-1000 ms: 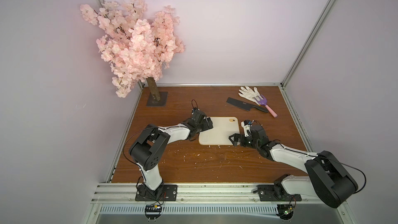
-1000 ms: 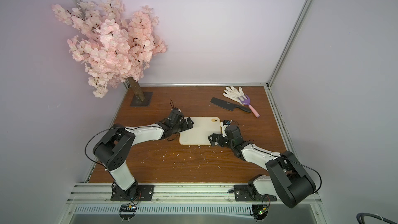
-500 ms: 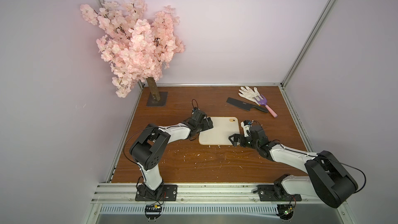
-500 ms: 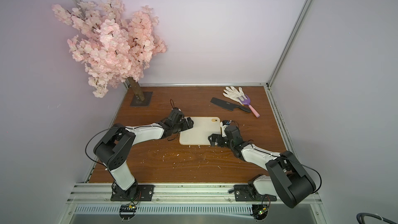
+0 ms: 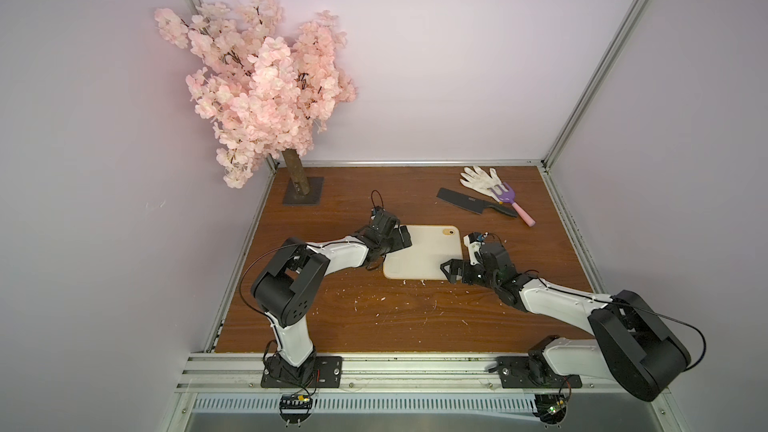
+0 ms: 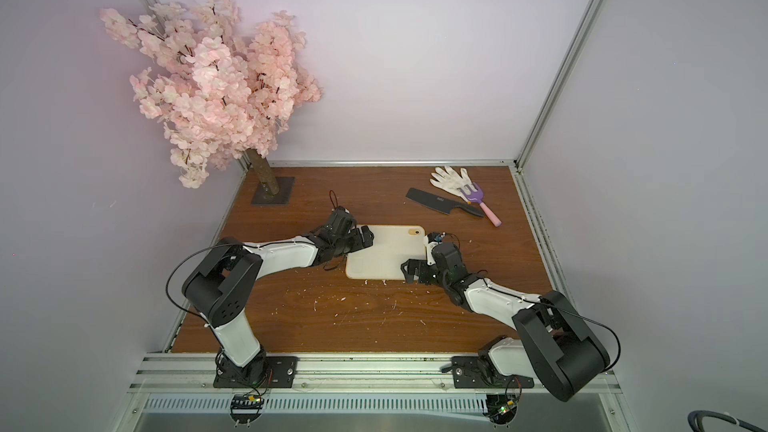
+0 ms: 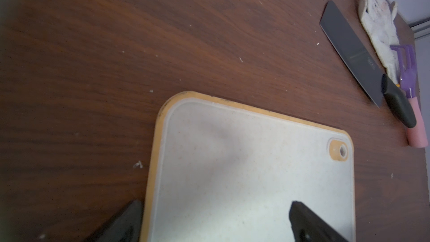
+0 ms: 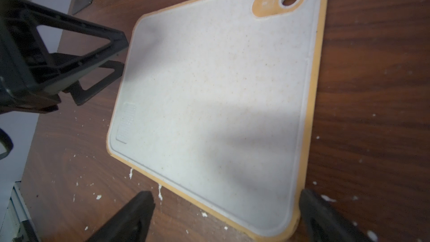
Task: Align the knife with the edge of the cutting board
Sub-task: Adjust the work surface at the center of the board.
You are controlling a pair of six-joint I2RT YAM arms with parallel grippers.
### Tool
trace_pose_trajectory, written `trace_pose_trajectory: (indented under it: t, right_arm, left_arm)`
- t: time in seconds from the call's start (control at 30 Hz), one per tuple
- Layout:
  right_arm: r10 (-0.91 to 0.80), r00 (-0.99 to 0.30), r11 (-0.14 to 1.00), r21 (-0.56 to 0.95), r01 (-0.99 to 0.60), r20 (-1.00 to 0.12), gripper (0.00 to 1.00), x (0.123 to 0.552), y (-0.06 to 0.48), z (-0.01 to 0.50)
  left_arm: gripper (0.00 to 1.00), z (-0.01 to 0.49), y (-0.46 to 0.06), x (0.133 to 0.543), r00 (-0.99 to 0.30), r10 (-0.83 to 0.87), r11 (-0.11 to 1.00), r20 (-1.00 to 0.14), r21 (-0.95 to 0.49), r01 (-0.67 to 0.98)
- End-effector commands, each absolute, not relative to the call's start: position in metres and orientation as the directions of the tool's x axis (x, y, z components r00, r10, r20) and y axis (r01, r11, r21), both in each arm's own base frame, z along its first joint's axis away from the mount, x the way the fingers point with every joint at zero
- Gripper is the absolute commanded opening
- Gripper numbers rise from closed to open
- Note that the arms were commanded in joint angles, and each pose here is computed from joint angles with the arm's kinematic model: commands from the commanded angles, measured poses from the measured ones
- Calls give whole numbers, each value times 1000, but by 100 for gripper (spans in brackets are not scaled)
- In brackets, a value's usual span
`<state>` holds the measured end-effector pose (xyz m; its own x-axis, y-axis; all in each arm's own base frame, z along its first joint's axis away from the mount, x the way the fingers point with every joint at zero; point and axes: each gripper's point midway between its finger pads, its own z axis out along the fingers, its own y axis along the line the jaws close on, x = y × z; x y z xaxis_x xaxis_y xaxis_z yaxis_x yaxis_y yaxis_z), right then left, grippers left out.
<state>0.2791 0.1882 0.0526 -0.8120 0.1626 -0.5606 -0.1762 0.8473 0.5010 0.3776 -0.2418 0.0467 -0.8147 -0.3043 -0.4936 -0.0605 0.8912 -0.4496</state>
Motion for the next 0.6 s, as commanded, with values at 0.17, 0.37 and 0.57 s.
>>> trace_pose_trajectory:
  t: [0.17,0.37,0.57]
  right_arm:
    - [154,-830,834,520,-182,-537,100,270,195,48]
    - [152,-829,840,513,-178,-538,100,270,195,47]
    - [144,-806,870,462,-174,-574,100,282,189,57]
  left_arm:
    - [100,27,-243,366,-856,-260,913,-446,-403,-68]
    - [100,25,-241,366,-857,-261,915,-445,-397,-72]
    - [100,32,-234,371,-845,-276,915,-457,-395,-84]
